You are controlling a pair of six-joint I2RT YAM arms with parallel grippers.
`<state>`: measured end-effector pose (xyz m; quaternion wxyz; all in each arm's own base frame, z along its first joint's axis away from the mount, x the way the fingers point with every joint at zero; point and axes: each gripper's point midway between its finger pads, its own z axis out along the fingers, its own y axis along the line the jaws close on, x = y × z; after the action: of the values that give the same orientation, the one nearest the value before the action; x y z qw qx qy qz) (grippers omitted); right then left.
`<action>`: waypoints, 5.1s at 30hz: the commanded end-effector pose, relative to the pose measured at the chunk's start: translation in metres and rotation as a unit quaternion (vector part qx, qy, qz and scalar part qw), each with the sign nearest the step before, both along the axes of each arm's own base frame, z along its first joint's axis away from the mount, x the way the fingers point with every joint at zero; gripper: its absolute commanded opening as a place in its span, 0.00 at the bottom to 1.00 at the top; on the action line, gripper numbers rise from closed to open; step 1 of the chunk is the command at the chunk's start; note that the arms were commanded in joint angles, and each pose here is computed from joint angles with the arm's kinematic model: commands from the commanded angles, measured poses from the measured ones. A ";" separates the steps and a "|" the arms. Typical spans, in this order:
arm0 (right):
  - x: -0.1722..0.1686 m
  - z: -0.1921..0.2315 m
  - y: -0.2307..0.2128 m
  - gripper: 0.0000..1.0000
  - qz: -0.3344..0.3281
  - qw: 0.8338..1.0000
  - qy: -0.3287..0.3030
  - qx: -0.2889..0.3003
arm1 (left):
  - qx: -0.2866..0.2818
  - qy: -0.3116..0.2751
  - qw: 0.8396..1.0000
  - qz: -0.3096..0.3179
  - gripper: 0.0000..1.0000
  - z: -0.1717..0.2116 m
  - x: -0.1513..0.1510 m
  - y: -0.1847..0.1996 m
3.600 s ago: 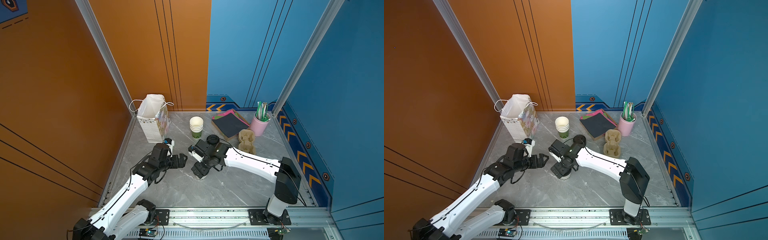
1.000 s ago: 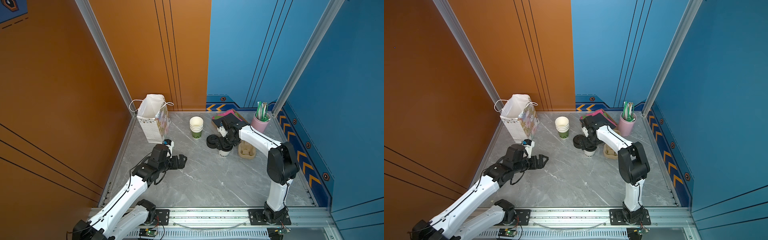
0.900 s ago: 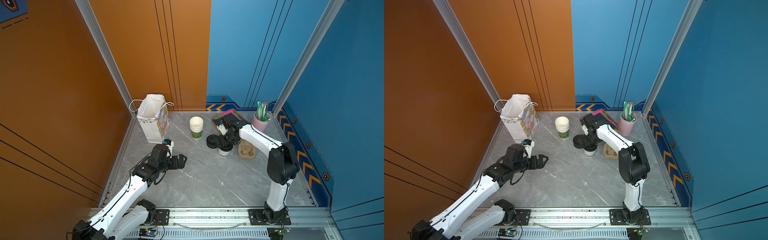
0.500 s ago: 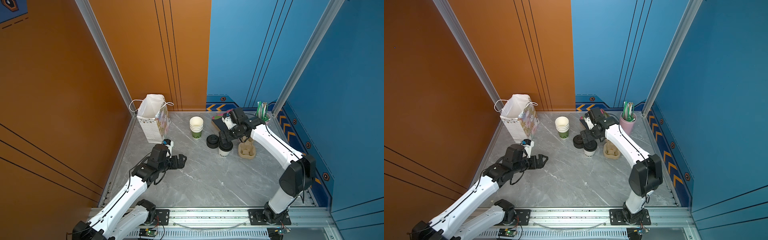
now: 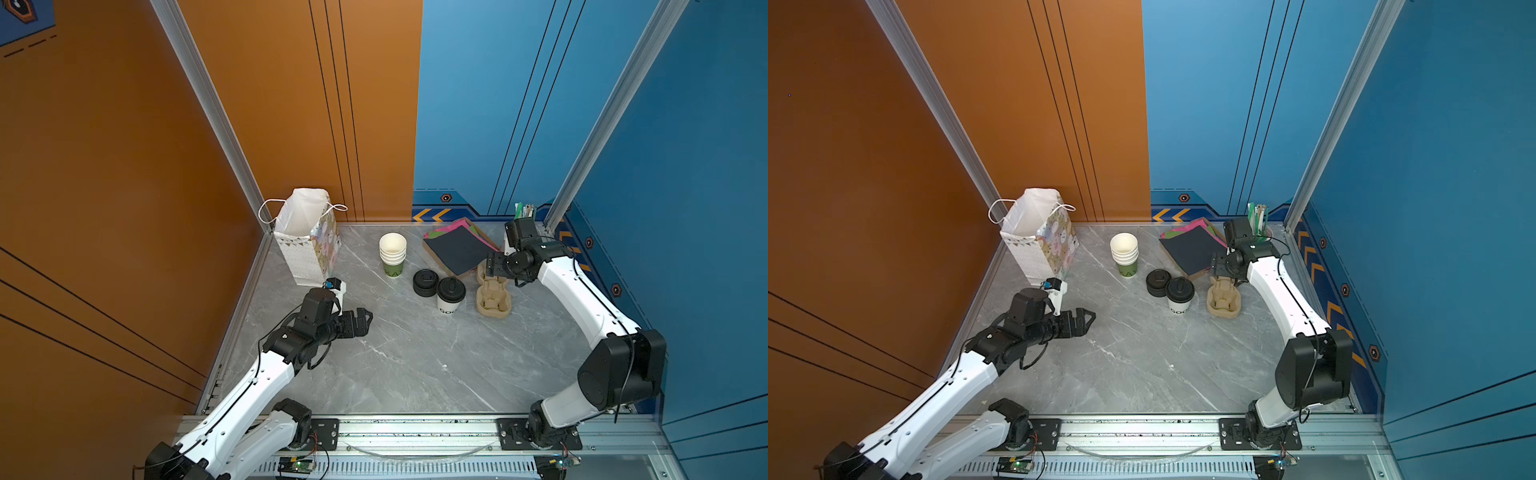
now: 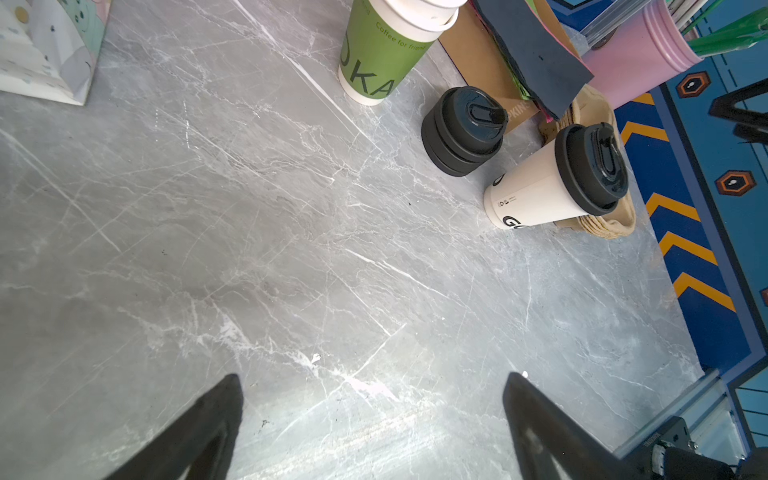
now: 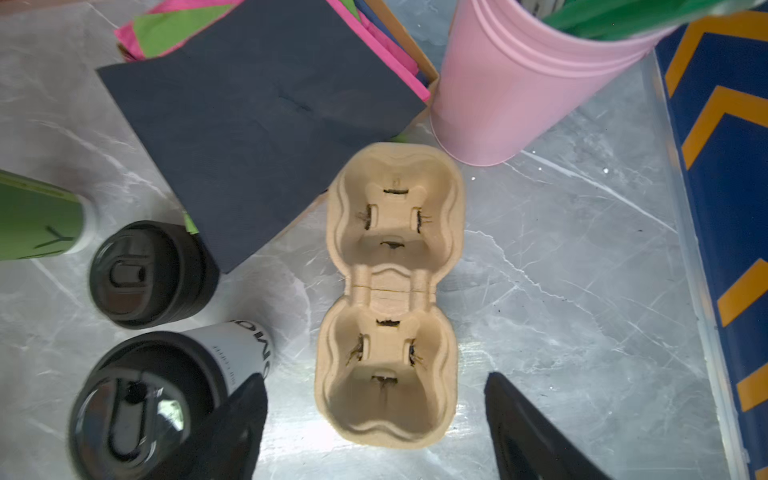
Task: Pack the takeout coffee
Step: 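Release the cup and grasp the cardboard cup carrier edge with the right gripper, then lift the carrier with the right gripper while the left arm reaches toward the bag, then grasp the top edge of the white paper bag with the left gripper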
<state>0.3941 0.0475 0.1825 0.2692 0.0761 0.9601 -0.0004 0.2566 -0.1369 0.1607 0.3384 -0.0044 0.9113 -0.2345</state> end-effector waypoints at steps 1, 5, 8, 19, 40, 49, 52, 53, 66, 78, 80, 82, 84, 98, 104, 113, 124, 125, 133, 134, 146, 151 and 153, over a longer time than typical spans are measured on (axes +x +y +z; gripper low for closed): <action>0.014 -0.012 -0.010 0.76 -0.047 0.999 -0.016 -0.010 | 0.010 0.000 1.000 0.012 0.98 -0.005 -0.002 0.008; 0.022 -0.031 -0.011 0.69 -0.046 0.999 -0.003 -0.015 | 0.009 0.002 1.000 0.014 0.98 -0.006 -0.002 0.010; 0.027 -0.044 -0.015 0.67 -0.049 0.998 0.005 -0.027 | 0.009 0.003 1.000 0.014 0.98 -0.007 -0.003 0.009; 0.034 -0.085 -0.017 0.60 -0.035 0.998 0.038 -0.040 | 0.007 0.003 1.000 0.018 0.98 -0.008 -0.004 0.012; 0.025 -0.119 -0.006 0.44 0.002 0.997 0.074 -0.018 | 0.006 0.005 1.000 0.022 0.98 -0.011 -0.005 0.014; 0.025 -0.114 -0.006 0.36 0.004 0.998 0.068 -0.018 | 0.006 0.005 1.000 0.023 0.98 -0.011 -0.005 0.015; 0.025 -0.109 -0.006 0.35 0.005 0.998 0.062 -0.017 | 0.006 0.005 1.000 0.022 0.98 -0.011 -0.005 0.014; 0.025 -0.106 -0.005 0.34 0.006 0.998 0.060 -0.017 | 0.005 0.005 1.000 0.022 0.98 -0.010 -0.005 0.014; 0.023 -0.079 -0.004 0.34 0.008 0.999 0.033 -0.019 | 0.004 0.005 1.000 0.024 0.98 -0.010 -0.005 0.014; 0.020 -0.072 -0.005 0.35 0.008 0.999 0.030 -0.022 | 0.003 0.003 1.000 0.023 0.98 -0.008 -0.003 0.013; 0.019 -0.068 -0.004 0.35 0.009 0.999 0.026 -0.019 | 0.002 0.003 1.000 0.024 0.98 -0.008 -0.003 0.013; 0.017 -0.063 -0.004 0.35 0.008 1.000 0.023 -0.017 | 0.002 0.001 1.000 0.024 0.98 -0.006 -0.002 0.013; 0.014 -0.058 -0.003 0.34 0.008 1.000 0.018 -0.016 | 0.002 0.001 1.000 0.025 0.98 -0.006 -0.002 0.014; -0.012 -0.013 0.000 0.34 0.015 0.999 -0.032 0.004 | 0.002 -0.027 0.999 0.019 0.98 0.017 0.007 0.011; -0.020 0.007 0.007 0.34 0.026 0.998 -0.059 0.027 | 0.035 -0.083 0.996 0.003 0.98 0.074 0.032 0.012; -0.027 0.026 0.023 0.35 0.051 0.994 -0.080 0.047 | 0.125 -0.165 0.978 0.034 1.00 0.199 0.102 0.055; -0.031 0.036 0.037 0.35 0.072 0.991 -0.091 0.060 | 0.189 -0.146 0.966 0.102 0.94 0.214 0.194 0.137; -0.032 0.037 0.037 0.35 0.072 0.991 -0.093 0.060 | 0.194 -0.139 0.965 0.109 0.93 0.209 0.201 0.146; -0.037 0.040 0.038 0.35 0.074 0.991 -0.090 0.063 | 0.218 -0.097 0.961 0.138 0.82 0.177 0.245 0.201; -0.037 0.040 0.038 0.35 0.074 0.991 -0.090 0.063 | 0.215 -0.086 0.963 0.139 0.82 0.169 0.249 0.206; -0.039 0.038 0.042 0.35 0.077 0.991 -0.086 0.064 | 0.181 -0.056 0.969 0.158 0.61 0.131 0.298 0.245; -0.040 0.035 0.043 0.35 0.078 0.992 -0.082 0.062 | 0.158 -0.059 0.974 0.151 0.49 0.126 0.311 0.245; -0.039 0.036 0.043 0.35 0.079 0.992 -0.083 0.061 | 0.153 -0.060 0.975 0.150 0.41 0.123 0.316 0.244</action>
<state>0.3601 0.0900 0.2198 0.3496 0.0113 0.9329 0.0857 0.5703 0.1110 0.2810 0.4191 -0.0783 0.9044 -0.0175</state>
